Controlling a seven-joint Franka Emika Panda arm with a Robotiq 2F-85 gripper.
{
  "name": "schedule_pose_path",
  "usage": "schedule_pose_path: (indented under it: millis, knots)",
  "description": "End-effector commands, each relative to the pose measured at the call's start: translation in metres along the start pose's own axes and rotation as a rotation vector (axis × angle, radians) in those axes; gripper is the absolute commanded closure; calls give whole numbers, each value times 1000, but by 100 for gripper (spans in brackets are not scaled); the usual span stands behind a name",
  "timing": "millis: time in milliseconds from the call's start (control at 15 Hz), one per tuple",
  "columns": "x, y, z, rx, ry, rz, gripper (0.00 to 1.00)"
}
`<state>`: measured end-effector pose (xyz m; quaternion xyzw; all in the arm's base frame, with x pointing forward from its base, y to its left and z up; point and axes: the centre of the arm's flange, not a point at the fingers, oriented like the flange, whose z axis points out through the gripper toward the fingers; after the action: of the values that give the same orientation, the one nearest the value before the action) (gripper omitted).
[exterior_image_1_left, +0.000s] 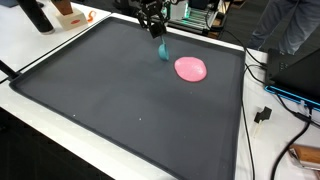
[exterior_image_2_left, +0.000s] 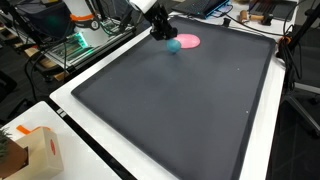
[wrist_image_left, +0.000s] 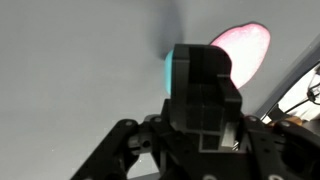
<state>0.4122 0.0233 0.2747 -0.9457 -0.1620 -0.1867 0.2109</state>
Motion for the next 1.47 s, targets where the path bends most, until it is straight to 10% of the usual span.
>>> schedule_pose_path:
  millis: [0,733,800,1400]
  knots:
    - [10,-31,-10,-39,-17,-53,74]
    - [39,-102,-44,-199,-15,-266,74]
    - [45,-88,-25,-154,-11,-253,49]
    - [42,-94,-32,-177,-11,-265,49]
